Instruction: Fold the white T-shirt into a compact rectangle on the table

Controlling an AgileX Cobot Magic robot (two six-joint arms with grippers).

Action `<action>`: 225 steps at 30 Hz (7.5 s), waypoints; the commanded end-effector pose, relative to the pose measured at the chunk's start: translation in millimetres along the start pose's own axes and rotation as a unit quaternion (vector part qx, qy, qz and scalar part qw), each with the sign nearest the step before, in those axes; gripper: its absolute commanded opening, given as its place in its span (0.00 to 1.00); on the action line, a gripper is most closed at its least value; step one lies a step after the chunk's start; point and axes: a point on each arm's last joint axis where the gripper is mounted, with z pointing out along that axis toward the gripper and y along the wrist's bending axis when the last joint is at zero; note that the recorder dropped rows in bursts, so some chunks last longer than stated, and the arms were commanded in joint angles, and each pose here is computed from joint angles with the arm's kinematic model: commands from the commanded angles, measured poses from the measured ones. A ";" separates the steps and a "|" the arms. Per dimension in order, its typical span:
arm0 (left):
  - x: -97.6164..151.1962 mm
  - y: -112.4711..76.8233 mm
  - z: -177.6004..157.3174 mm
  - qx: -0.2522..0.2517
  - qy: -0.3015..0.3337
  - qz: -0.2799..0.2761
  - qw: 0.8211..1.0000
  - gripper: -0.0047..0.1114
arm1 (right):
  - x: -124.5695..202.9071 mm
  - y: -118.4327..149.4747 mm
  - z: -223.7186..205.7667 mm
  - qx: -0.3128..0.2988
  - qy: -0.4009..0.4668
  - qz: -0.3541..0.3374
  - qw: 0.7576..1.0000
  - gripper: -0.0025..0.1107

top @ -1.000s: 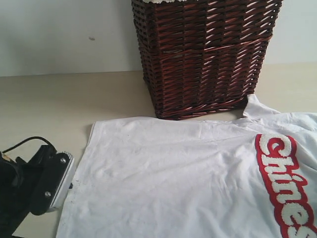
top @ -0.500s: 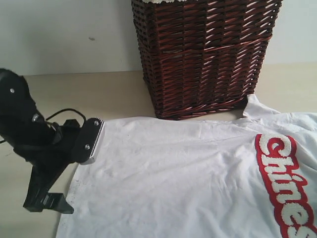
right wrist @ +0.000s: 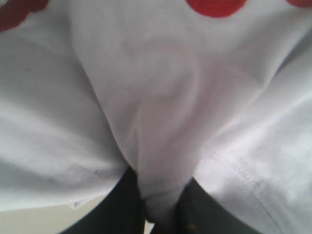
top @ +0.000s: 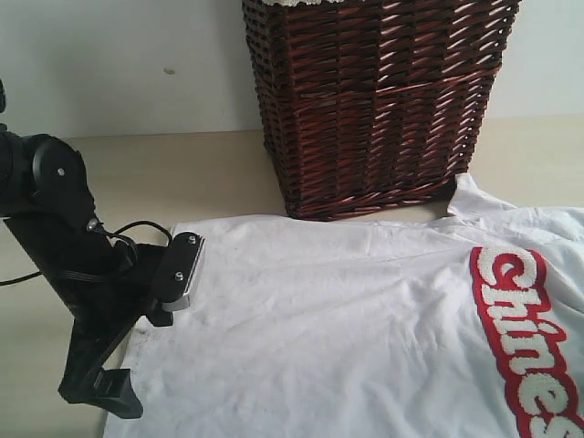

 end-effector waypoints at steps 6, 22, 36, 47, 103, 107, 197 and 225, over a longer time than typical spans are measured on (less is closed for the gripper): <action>3.4 10.2 19.8 -0.017 0.009 -0.008 1.000 0.93 | 10.9 2.0 17.0 -0.013 0.033 -0.021 0.999 0.02; 16.5 -28.0 55.3 -0.017 0.051 0.037 0.998 0.64 | 10.9 2.0 17.0 -0.013 0.033 -0.021 0.999 0.02; 3.3 -42.4 41.9 -0.001 0.031 -0.058 0.998 0.72 | 11.1 2.1 17.0 -0.013 0.034 -0.022 0.999 0.02; 0.2 -41.9 24.1 -0.034 0.023 -0.010 0.999 0.94 | 11.0 2.0 17.0 -0.013 0.033 -0.021 0.999 0.02; 5.5 -35.4 55.9 -0.018 0.028 -0.091 0.995 0.04 | 2.1 -3.2 17.1 0.016 -0.016 0.045 0.999 0.02; 5.5 -35.4 55.9 -0.018 0.028 -0.091 0.995 0.04 | 1.6 -3.2 17.1 0.016 -0.019 0.048 0.999 0.02; 53.8 -230.8 -170.7 -0.311 -0.142 -0.249 0.906 0.04 | -145.7 284.4 -191.1 0.488 -0.250 0.097 0.830 0.02; 18.4 -98.0 -86.7 -0.295 -0.122 -0.275 0.907 0.04 | -95.2 145.3 -122.4 0.371 -0.244 0.194 0.874 0.02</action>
